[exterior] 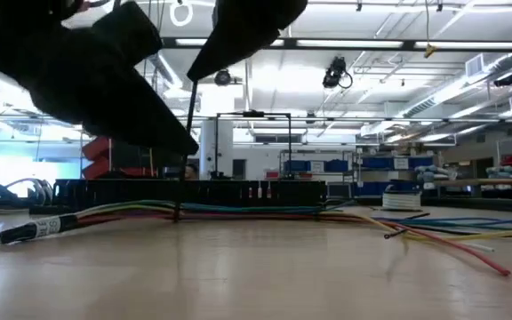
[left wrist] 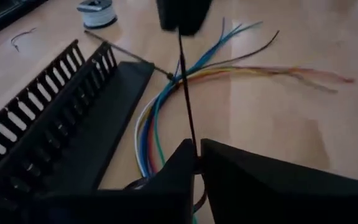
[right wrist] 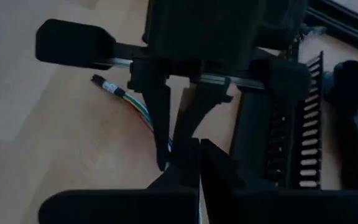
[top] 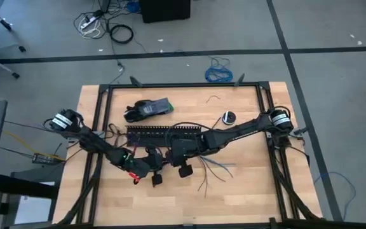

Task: Ziptie cables
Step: Wrap the black zip tie on the cables

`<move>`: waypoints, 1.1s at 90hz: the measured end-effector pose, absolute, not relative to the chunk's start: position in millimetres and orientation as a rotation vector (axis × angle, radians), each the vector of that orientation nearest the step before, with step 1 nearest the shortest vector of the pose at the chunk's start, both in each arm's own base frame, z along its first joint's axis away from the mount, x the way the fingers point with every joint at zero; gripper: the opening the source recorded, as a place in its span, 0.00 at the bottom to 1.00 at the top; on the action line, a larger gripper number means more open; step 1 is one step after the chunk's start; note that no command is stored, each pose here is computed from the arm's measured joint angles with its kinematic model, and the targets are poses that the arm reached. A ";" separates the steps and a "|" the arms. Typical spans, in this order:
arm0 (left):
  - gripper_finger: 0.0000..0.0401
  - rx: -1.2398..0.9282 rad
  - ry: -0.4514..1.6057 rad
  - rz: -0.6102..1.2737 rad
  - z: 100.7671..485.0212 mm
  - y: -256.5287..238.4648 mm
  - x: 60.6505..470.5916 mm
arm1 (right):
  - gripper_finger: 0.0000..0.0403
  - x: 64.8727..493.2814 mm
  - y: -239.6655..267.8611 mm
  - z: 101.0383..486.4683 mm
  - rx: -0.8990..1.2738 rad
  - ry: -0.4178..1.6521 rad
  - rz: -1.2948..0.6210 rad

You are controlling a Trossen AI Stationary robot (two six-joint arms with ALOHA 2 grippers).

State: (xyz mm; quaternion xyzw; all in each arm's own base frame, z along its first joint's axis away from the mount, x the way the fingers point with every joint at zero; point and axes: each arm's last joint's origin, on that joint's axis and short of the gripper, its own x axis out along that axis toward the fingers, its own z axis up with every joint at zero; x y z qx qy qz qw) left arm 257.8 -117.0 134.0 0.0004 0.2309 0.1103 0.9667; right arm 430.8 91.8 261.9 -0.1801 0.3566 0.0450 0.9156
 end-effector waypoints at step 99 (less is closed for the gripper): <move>0.00 0.015 0.479 0.257 126.8 -114.4 258.5 | 0.00 399.4 79.7 325.5 -0.406 0.626 -0.033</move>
